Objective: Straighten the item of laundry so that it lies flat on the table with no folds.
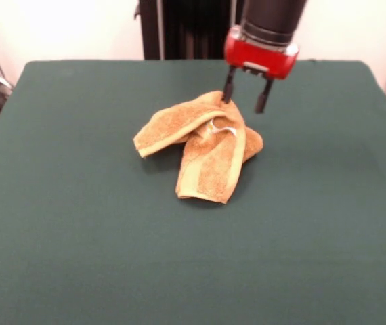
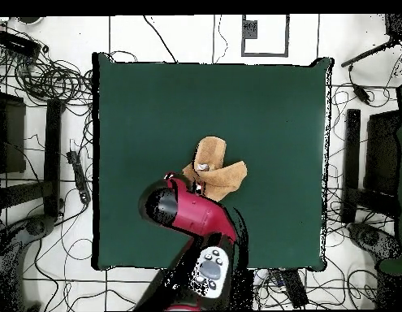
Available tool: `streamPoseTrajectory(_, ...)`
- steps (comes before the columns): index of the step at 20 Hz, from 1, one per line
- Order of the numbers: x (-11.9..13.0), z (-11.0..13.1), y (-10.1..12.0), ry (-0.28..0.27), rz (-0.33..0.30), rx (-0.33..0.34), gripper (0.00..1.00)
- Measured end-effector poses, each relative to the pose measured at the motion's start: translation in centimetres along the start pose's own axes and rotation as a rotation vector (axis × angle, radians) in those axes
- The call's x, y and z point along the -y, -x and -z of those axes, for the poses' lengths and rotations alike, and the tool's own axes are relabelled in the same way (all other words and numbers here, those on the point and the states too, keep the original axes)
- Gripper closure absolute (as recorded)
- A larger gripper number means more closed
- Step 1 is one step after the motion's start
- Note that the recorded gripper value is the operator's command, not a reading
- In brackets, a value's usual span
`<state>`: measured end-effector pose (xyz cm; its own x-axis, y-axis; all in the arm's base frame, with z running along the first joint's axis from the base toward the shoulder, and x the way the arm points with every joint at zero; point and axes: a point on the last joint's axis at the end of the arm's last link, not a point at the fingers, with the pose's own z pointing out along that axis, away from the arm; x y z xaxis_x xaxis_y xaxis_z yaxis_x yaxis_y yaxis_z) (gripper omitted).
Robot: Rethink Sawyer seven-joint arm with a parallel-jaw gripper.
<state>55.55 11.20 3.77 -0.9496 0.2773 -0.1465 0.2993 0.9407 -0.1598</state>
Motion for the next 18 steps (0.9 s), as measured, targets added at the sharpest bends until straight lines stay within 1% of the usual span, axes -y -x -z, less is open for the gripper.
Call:
streamPoseTrajectory(1, -0.7, 0.2, -0.6, 0.003, 0.003, -0.002, 0.00)
streamPoseTrajectory(4, -1.8, 0.4, -1.5, 0.006, -0.002, -0.007, 0.00)
streamPoseTrajectory(6, -2.3, 0.6, -2.0, 0.008, -0.014, -0.009, 0.00)
streamPoseTrajectory(8, -2.2, 0.5, -2.1, 0.007, -0.019, -0.012, 0.00)
streamPoseTrajectory(11, -1.5, 0.2, -2.2, 0.003, -0.033, -0.024, 0.00)
streamPoseTrajectory(13, -0.2, -0.4, -1.9, 0.001, -0.060, -0.036, 0.00)
streamPoseTrajectory(17, 1.4, -1.2, -1.3, 0.006, -0.099, -0.041, 0.00)
streamPoseTrajectory(18, 2.4, -1.8, -0.9, 0.006, -0.122, -0.041, 0.00)
